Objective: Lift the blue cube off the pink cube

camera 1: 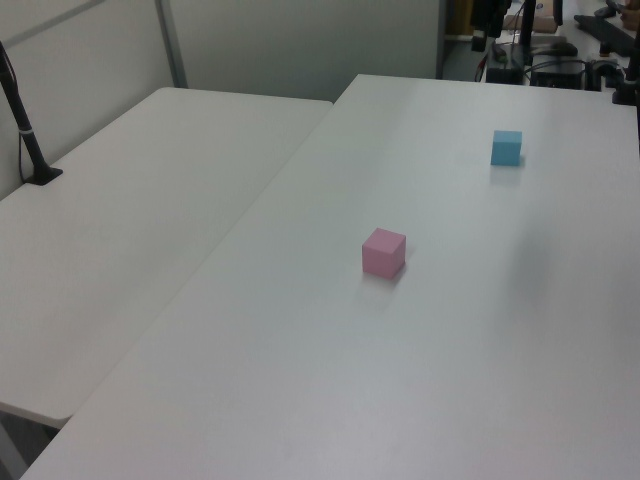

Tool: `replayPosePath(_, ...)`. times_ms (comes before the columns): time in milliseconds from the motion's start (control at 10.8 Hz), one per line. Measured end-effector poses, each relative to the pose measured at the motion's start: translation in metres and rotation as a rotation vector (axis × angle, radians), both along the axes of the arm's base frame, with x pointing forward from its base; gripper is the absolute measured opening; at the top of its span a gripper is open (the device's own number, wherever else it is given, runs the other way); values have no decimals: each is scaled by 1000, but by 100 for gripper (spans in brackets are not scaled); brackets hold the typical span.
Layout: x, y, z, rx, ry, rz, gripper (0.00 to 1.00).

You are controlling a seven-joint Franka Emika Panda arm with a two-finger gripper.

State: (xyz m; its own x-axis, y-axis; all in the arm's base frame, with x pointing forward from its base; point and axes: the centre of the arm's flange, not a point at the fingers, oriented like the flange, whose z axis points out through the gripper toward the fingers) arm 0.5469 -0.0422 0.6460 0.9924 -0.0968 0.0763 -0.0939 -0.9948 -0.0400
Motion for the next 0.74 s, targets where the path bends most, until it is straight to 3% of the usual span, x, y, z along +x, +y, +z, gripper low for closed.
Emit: replayPosePath(741, -1, -5, 0, 4, 0, -51, 100)
